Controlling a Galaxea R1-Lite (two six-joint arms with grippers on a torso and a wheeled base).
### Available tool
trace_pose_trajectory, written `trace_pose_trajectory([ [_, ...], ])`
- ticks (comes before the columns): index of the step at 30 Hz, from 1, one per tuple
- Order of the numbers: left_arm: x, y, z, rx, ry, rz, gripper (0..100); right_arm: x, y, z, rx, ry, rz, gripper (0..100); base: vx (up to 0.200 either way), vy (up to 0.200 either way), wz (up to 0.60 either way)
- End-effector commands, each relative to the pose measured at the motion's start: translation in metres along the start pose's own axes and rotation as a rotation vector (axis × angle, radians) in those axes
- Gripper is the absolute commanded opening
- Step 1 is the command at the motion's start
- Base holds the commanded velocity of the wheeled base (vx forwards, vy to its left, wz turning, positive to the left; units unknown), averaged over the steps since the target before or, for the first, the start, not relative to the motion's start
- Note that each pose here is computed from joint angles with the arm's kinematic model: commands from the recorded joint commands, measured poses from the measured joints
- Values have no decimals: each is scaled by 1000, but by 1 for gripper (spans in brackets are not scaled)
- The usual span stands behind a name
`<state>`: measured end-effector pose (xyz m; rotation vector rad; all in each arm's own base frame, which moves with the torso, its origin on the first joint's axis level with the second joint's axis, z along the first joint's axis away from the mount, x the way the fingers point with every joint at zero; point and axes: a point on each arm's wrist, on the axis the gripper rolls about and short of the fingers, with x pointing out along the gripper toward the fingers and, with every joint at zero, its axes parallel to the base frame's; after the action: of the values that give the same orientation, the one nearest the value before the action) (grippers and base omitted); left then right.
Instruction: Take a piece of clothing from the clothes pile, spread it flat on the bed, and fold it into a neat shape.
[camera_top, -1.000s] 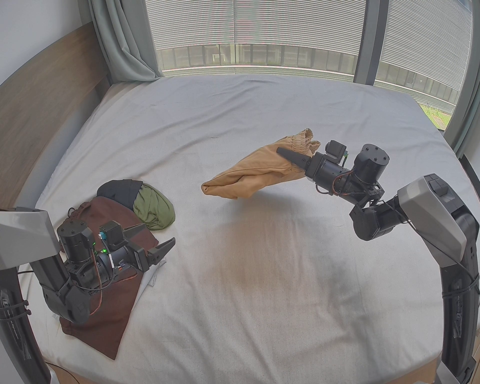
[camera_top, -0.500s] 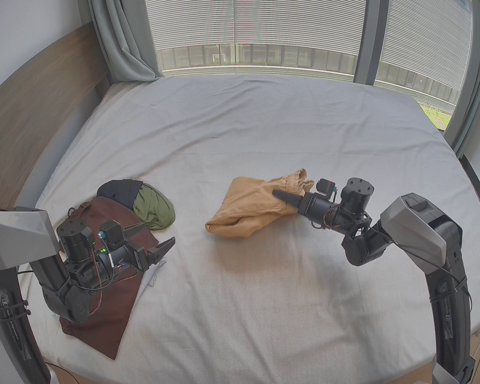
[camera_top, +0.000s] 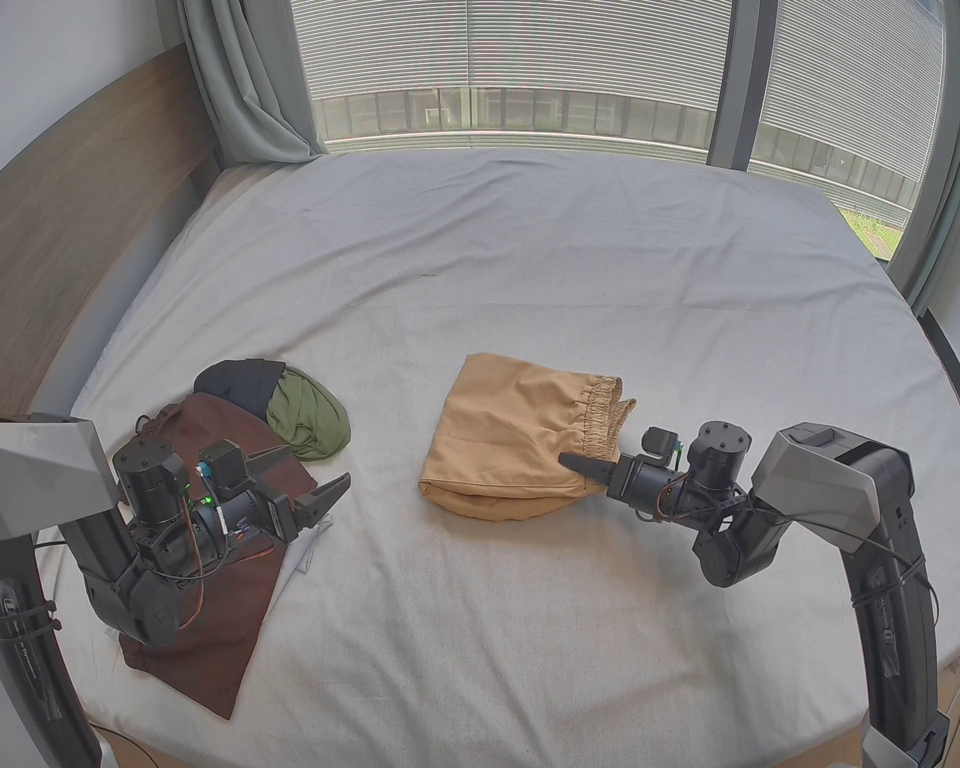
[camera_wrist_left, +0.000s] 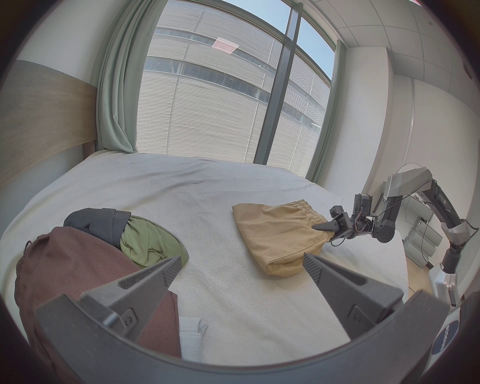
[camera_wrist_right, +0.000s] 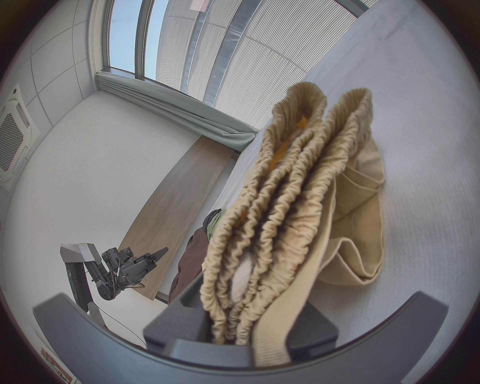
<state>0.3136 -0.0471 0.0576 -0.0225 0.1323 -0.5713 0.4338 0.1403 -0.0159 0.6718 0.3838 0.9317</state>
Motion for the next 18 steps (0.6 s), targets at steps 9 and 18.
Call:
trace_pose_trajectory([
  [9, 1, 0, 1, -9, -4, -3, 100, -5, -20, -22, 31, 20, -32, 0, 0, 0, 0],
  [18, 1, 1, -1, -13, 1, -2, 100, -10, -22, -19, 21, 3, -54, 100, 0, 0, 0],
])
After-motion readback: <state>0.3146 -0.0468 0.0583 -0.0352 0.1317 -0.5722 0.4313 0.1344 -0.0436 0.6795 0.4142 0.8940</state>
